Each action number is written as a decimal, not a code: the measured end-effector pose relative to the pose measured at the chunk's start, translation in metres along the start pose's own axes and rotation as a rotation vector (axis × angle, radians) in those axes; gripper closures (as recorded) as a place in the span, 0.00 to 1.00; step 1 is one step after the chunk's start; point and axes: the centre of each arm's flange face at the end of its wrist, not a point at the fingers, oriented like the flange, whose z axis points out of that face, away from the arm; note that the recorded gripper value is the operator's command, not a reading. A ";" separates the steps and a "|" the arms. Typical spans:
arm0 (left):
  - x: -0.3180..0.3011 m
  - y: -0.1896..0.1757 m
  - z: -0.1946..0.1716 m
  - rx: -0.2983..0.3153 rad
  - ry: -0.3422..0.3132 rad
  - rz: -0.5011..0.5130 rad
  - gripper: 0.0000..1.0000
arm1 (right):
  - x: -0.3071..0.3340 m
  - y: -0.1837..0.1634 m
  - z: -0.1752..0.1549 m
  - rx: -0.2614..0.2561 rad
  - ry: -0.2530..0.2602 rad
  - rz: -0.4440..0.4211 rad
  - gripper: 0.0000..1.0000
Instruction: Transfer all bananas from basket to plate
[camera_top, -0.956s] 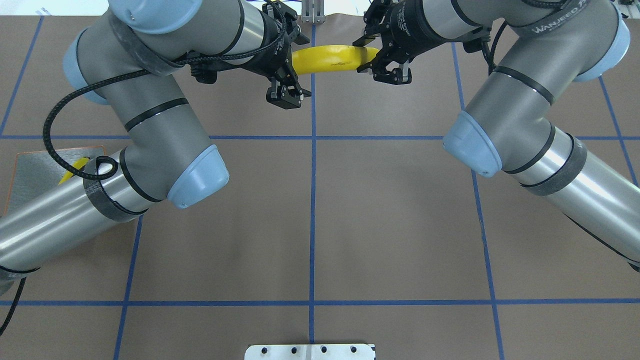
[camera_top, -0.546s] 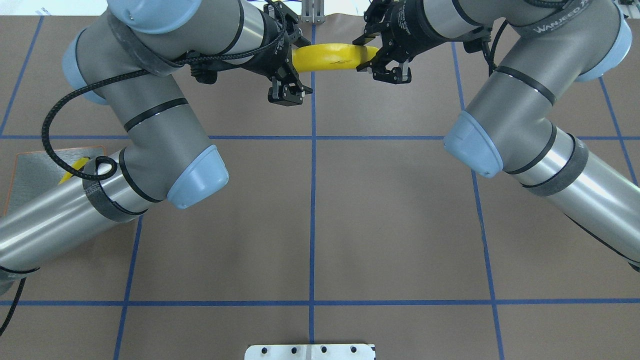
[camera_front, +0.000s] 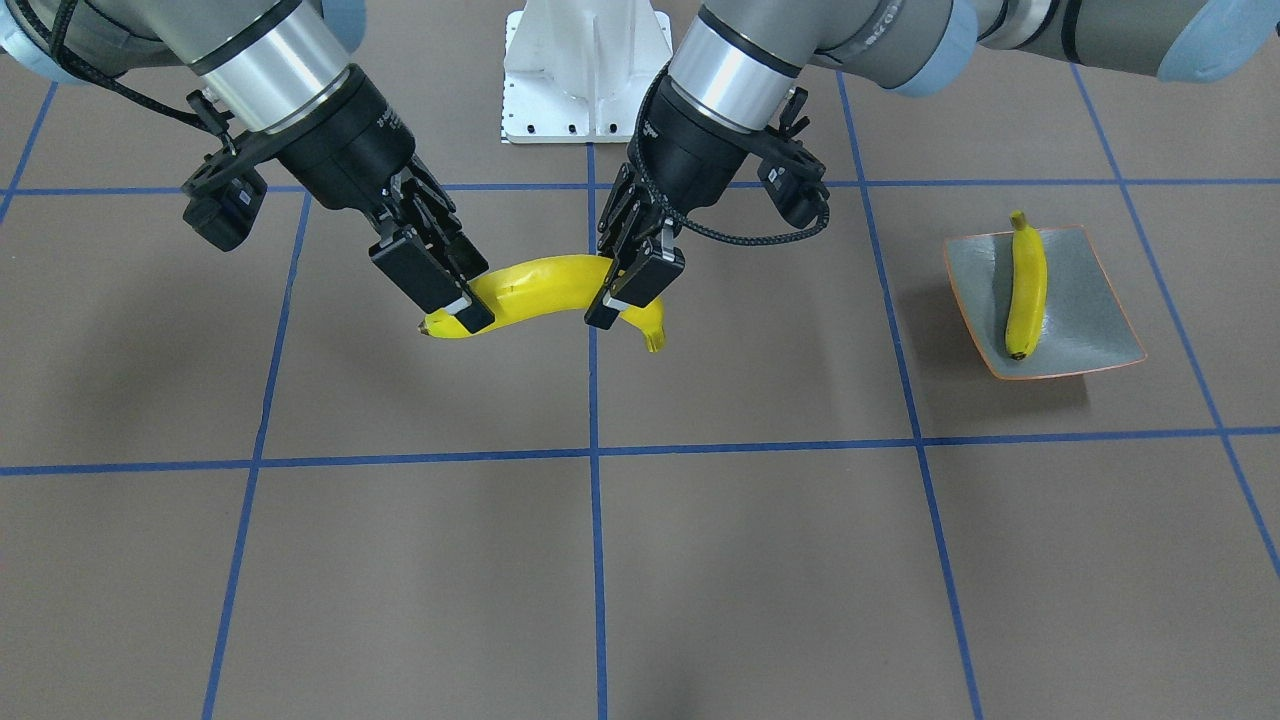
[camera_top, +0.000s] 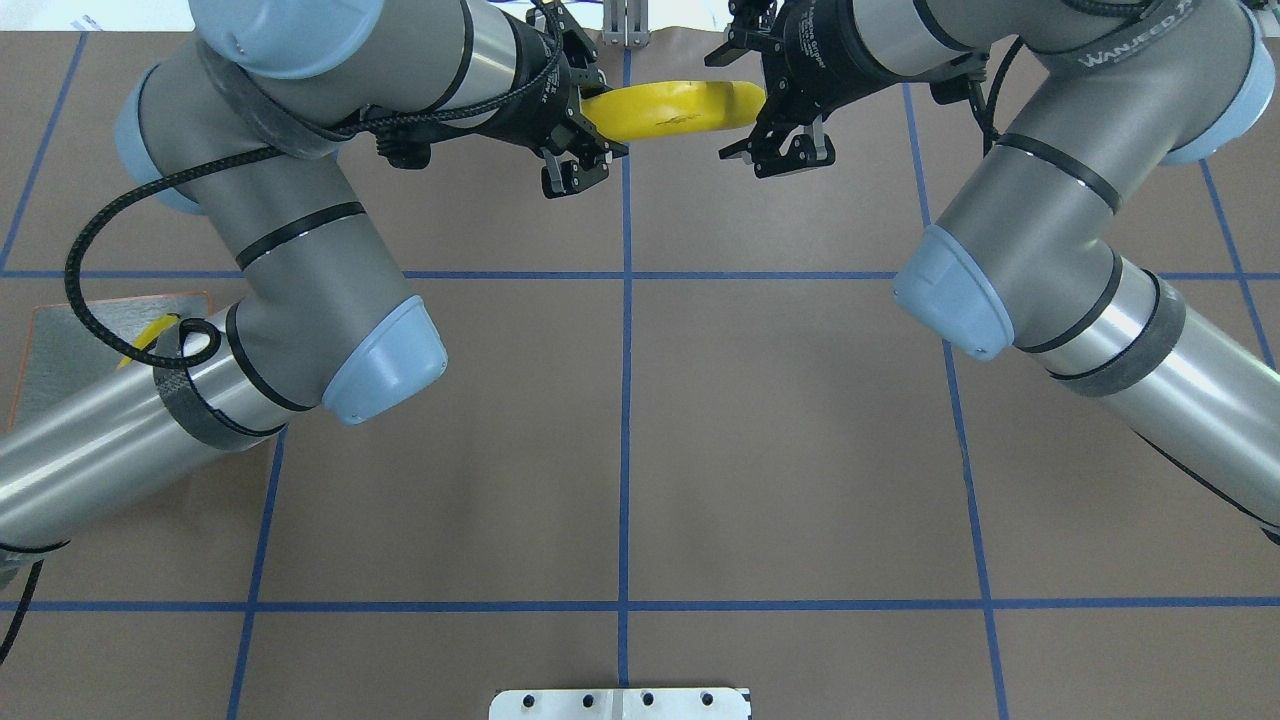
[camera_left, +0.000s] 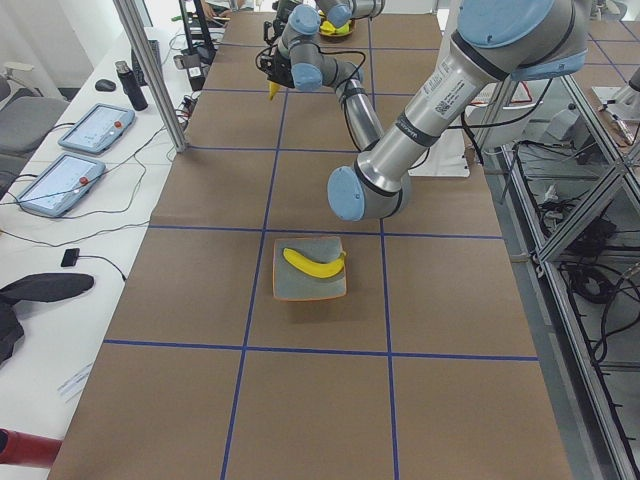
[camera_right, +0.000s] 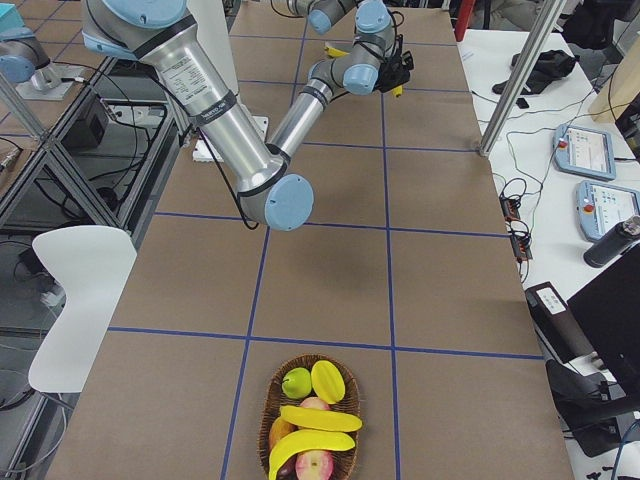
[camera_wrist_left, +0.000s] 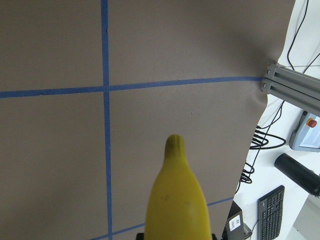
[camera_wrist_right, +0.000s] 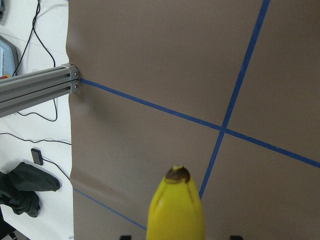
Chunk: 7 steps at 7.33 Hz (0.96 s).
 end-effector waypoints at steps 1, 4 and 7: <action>-0.002 -0.004 -0.002 -0.002 0.001 0.008 1.00 | 0.002 -0.006 -0.005 -0.006 -0.009 -0.007 0.00; -0.031 -0.057 -0.039 -0.003 -0.014 0.168 1.00 | 0.012 -0.044 -0.019 0.024 -0.018 -0.063 0.00; -0.076 -0.143 -0.093 -0.014 -0.151 0.512 1.00 | 0.030 -0.087 -0.013 0.084 0.017 -0.247 0.00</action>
